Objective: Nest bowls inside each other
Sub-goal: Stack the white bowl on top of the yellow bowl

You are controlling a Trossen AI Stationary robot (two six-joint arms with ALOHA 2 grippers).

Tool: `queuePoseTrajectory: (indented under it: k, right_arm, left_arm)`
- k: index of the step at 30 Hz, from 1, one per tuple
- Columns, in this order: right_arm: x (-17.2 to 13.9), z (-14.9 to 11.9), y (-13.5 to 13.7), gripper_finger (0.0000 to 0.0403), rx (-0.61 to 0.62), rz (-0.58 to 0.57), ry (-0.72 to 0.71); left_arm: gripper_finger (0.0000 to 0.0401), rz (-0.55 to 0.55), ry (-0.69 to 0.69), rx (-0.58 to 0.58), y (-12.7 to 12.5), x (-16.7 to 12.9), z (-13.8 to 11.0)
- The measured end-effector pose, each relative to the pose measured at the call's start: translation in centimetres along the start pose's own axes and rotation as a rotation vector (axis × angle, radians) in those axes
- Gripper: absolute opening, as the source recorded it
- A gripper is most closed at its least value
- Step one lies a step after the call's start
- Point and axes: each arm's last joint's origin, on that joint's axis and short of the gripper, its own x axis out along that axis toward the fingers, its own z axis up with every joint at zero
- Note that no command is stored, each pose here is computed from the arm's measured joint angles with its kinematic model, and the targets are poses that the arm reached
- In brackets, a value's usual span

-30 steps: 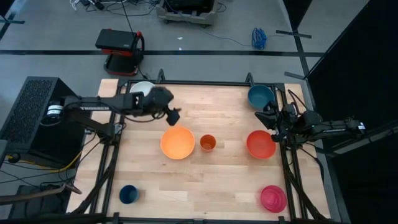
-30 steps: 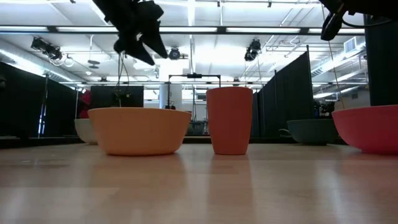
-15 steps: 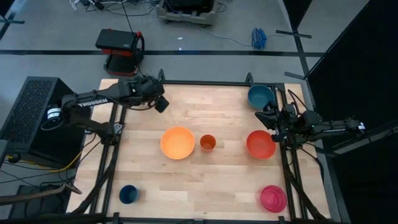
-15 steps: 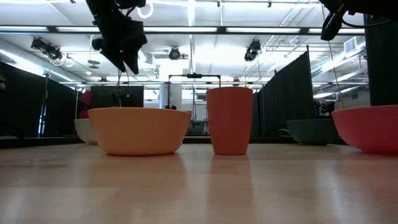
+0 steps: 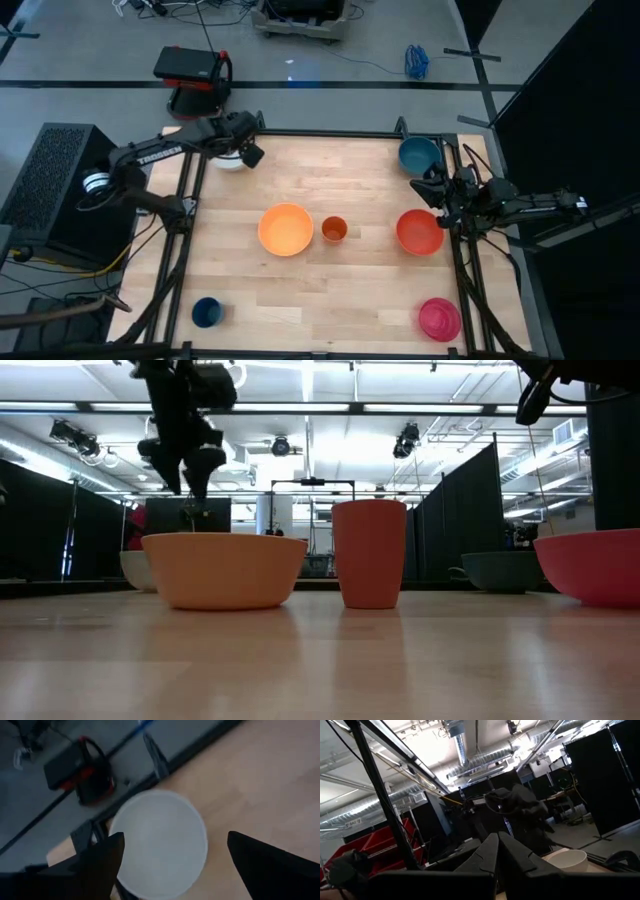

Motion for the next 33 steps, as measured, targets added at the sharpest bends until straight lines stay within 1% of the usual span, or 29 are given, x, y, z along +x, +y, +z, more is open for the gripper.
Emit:
queuePoseTrajectory:
  k: [4, 21, 28, 33]
  right_arm:
    - [0.0, 0.0, 0.0, 0.0, 0.0, 0.0, 0.0]
    - [0.0, 0.0, 0.0, 0.0, 0.003, 0.001, -0.002]
    - [0.0, 0.0, 0.0, 0.0, 0.001, 0.0, -0.002]
    - [0.0, 0.0, 0.0, 0.0, 0.001, 0.0, -0.002]
  left_arm:
    - [0.0349, -0.01, 0.114, 0.043, -0.5, 1.9, 0.0]
    - [0.0352, -0.038, 0.342, 0.11, -1.4, 5.6, -0.4]
    - [0.0349, -0.066, 0.351, 0.106, -1.5, 5.8, -0.3]
    - [0.0342, -0.114, 0.349, 0.093, -1.7, 5.9, -0.2]
